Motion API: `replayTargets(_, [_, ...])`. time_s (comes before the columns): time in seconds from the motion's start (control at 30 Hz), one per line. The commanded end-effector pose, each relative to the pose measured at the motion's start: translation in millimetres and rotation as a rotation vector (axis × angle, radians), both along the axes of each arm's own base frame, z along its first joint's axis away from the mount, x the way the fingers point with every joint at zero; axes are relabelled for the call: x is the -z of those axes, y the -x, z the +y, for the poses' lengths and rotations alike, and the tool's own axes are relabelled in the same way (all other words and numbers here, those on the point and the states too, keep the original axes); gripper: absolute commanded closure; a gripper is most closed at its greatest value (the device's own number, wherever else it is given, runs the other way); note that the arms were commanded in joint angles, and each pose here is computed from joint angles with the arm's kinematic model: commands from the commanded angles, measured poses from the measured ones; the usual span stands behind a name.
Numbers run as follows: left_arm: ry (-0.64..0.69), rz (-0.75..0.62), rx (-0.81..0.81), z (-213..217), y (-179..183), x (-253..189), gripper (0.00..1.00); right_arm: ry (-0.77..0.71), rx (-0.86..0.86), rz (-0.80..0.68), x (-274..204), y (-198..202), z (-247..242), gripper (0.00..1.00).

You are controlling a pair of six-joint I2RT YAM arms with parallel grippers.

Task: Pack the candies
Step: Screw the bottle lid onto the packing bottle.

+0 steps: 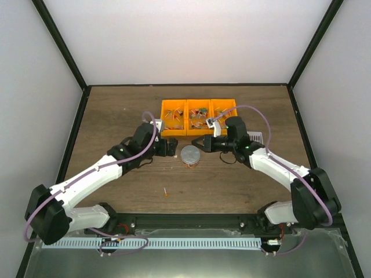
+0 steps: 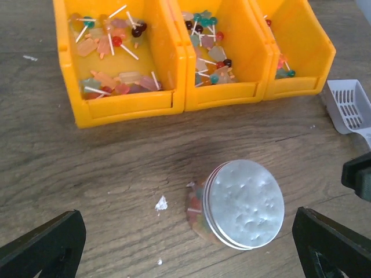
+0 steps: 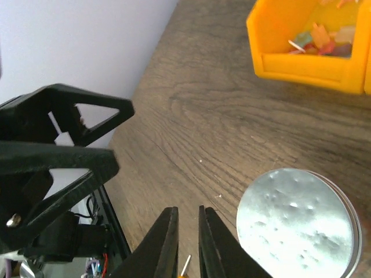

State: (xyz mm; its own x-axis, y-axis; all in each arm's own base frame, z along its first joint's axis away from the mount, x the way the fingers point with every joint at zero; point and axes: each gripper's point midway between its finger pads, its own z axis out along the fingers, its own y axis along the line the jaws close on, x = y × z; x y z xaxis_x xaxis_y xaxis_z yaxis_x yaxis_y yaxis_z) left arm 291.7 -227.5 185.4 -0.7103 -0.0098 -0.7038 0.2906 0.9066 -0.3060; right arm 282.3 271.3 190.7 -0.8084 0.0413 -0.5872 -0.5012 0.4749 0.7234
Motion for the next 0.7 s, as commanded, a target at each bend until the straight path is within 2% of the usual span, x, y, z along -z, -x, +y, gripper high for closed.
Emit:
replayTargets(0.0, [0.118,-0.11,-0.056,5,-3,-21,0.01,0.066,0.028,0.021,12,-7,12,0.89])
replayTargets(0.1, [0.129,-0.141,-0.088,14,-2,-26,0.01,0.144,0.038,0.013,15,-10,21,0.88])
replayTargets(0.13, [0.11,-0.138,-0.101,17,-3,-25,0.0,0.185,0.055,-0.017,11,-15,25,0.85])
replayTargets(0.23, [0.033,-0.086,-0.149,22,-10,-20,0.0,0.33,0.087,-0.055,7,-18,34,0.62])
replayTargets(0.3, [-0.022,-0.032,-0.181,24,-16,-14,0.0,0.432,0.109,-0.072,6,-19,38,0.57])
replayTargets(0.4, [-0.065,0.052,-0.25,33,-22,-6,0.0,0.605,0.136,-0.067,14,-16,38,0.57])
replayTargets(0.5, [-0.002,0.137,-0.272,40,-26,1,0.0,0.721,0.143,-0.029,22,-12,37,0.62])
replayTargets(0.57, [0.041,0.191,-0.319,57,-31,7,0.0,0.773,0.153,0.004,28,-10,34,0.62])
replayTargets(0.67, [0.053,0.198,-0.364,74,-36,8,0.0,0.789,0.149,0.021,31,-8,35,0.62])
